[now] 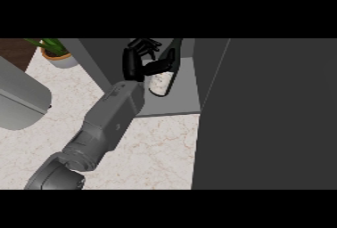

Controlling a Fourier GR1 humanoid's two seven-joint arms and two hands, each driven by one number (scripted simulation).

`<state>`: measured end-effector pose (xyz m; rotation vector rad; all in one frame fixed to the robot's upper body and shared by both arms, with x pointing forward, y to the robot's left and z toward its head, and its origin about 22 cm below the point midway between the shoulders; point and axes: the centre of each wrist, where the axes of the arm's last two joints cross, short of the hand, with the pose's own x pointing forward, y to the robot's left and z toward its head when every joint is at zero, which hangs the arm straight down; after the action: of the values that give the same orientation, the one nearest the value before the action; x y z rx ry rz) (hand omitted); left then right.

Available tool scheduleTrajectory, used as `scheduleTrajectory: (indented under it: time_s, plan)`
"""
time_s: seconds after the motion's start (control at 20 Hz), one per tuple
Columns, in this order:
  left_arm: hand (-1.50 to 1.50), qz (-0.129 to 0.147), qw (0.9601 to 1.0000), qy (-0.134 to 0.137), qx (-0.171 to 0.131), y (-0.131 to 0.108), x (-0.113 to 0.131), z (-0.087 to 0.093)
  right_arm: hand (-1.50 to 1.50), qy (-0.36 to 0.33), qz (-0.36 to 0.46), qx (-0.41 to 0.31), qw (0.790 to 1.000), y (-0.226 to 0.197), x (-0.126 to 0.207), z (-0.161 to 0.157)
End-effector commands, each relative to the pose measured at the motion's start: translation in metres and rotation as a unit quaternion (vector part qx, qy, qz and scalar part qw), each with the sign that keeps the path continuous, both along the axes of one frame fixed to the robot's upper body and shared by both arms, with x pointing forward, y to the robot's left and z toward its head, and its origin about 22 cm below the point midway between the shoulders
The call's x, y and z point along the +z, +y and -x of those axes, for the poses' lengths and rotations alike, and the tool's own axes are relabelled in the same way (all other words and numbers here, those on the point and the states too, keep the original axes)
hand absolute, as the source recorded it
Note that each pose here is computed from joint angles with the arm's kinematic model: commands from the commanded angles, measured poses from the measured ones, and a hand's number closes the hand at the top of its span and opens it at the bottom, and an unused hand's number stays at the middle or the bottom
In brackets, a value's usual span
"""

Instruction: Pick up the wine, place it into the cabinet and close the cabinet

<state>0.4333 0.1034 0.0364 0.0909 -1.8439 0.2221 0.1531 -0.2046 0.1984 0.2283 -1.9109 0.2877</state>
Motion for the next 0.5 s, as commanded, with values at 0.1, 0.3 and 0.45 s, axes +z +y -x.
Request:
scheduleTrajectory:
  time_s: [0.1, 0.3, 0.45]
  plan:
    - [-1.5, -0.029, 0.9991, 0.019, 0.023, 0.022, -0.005, -0.002, -1.5, -0.014, -0.014, 0.014, 1.0, -0.006, 0.003, 0.001]
    - [-1.5, -0.046, 0.9984, 0.021, 0.025, 0.029, -0.022, 0.006, -1.5, -0.013, -0.016, 0.008, 1.0, -0.005, 0.006, 0.004]
    - [-1.5, -0.075, 0.9963, 0.029, 0.03, 0.015, -0.018, 0.005, -1.5, -0.015, -0.007, 0.012, 1.0, -0.002, 0.004, 0.006]
